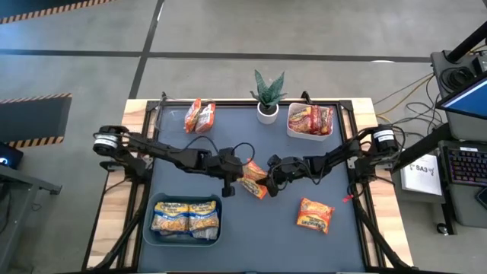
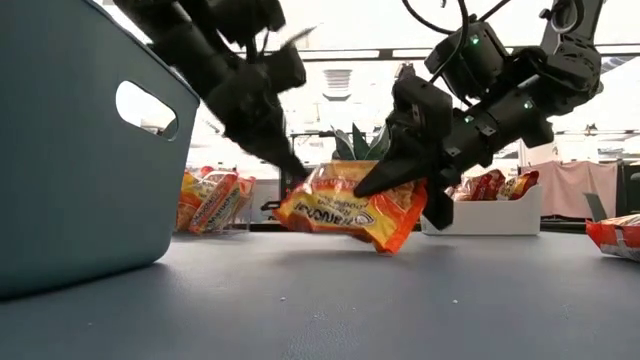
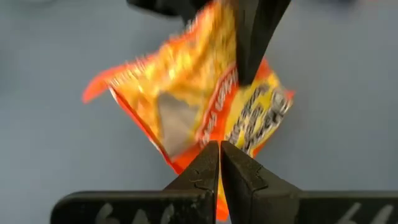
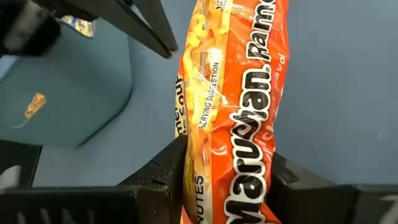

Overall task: Sort Maruchan noodles
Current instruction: Put the orange noodle pack into the transparent bin

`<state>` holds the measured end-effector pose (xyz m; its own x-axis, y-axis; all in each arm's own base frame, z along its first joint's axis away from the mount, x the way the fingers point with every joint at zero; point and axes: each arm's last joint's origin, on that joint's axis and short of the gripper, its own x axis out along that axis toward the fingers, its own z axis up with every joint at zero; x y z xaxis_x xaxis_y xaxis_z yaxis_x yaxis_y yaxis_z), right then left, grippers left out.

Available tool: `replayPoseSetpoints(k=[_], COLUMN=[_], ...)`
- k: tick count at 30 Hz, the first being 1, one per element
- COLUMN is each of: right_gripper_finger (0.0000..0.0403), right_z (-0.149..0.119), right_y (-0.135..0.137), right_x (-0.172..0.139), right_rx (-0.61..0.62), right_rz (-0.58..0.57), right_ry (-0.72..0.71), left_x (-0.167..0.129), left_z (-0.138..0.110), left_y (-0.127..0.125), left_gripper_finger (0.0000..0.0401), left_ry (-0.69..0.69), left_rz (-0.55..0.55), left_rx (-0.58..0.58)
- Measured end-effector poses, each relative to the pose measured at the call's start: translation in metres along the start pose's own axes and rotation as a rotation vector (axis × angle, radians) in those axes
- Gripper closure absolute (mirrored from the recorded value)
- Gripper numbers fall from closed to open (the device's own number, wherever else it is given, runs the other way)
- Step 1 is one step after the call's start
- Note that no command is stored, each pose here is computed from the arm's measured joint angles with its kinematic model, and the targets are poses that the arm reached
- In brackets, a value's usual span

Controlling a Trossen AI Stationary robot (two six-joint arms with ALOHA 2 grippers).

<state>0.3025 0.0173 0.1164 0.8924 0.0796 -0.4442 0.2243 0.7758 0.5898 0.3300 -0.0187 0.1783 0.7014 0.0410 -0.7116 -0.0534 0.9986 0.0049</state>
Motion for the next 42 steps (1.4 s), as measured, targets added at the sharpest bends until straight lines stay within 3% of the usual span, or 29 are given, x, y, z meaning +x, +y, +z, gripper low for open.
replayPoseSetpoints(k=[5,9,15,21,26,35,42], right_gripper_finger=[0.0284,0.0284,0.0284,0.0284,0.0284,0.0284,0.0284], right_z=[0.002,-0.002,-0.007,-0.004,-0.002,0.001,0.003], right_y=[0.005,0.009,0.015,0.018,0.021,0.024,0.026], right_x=[-0.003,-0.003,-0.003,-0.001,0.000,0.002,0.000], right_rx=[-0.123,-0.243,-0.354,-0.416,-0.453,-0.494,-0.500], right_rz=[-0.007,-0.003,-0.040,-0.043,-0.040,-0.036,-0.030], right_ry=[-0.025,-0.015,-0.037,-0.034,-0.038,-0.048,-0.055], left_x=[-0.023,-0.040,-0.050,-0.036,-0.023,0.005,0.009], left_z=[0.011,0.015,0.008,-0.008,-0.018,-0.027,-0.027], left_y=[0.001,0.002,0.003,0.004,0.003,0.001,-0.001], left_gripper_finger=[0.0397,0.0371,0.0287,0.0193,0.0151,0.0153,0.0225], left_ry=[-0.083,-0.131,-0.203,-0.311,-0.330,-0.304,-0.295], left_rz=[-0.007,-0.016,-0.027,-0.051,-0.060,-0.068,-0.098], left_rx=[0.013,0.009,-0.031,-0.109,-0.150,-0.168,-0.160])
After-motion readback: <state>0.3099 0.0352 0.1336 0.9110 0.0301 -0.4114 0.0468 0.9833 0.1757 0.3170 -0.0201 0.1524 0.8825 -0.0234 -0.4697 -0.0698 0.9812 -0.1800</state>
